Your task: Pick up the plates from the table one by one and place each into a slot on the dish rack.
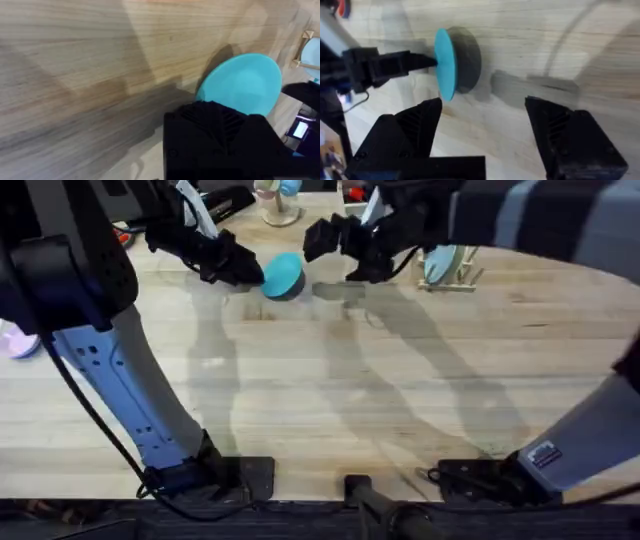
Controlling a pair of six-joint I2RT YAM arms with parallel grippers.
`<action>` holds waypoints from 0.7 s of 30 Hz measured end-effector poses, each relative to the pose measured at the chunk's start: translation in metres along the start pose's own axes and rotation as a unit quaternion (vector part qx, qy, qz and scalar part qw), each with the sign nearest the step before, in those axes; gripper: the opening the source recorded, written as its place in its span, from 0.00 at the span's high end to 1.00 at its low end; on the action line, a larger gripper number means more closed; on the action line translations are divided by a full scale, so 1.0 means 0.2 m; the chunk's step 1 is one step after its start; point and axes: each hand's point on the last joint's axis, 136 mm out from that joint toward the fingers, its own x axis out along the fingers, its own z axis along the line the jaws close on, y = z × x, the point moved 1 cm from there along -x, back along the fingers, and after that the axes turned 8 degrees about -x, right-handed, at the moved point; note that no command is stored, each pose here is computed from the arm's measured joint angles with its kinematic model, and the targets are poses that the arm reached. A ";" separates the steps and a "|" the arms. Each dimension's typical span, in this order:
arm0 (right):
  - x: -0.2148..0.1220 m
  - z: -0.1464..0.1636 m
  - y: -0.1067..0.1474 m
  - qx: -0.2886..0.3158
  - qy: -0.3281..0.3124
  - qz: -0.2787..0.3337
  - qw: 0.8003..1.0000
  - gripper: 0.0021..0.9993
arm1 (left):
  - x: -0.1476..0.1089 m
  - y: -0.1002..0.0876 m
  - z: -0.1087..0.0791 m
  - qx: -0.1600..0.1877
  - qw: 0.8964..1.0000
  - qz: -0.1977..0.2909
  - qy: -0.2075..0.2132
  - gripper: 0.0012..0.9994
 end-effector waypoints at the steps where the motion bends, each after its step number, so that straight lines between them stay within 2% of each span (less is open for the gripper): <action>1: 0.03 0.00 0.00 0.005 -0.002 0.000 1.000 0.00 | 0.00 0.00 0.00 0.000 1.000 0.000 0.000 0.96; 12: 0.26 0.09 0.01 0.024 -0.037 -0.017 0.999 0.00 | 0.00 0.00 0.00 0.000 1.000 0.000 0.000 0.96; 21: 0.34 0.16 0.01 0.014 -0.062 -0.033 0.997 0.00 | 0.00 0.00 0.00 0.000 1.000 0.000 0.000 0.96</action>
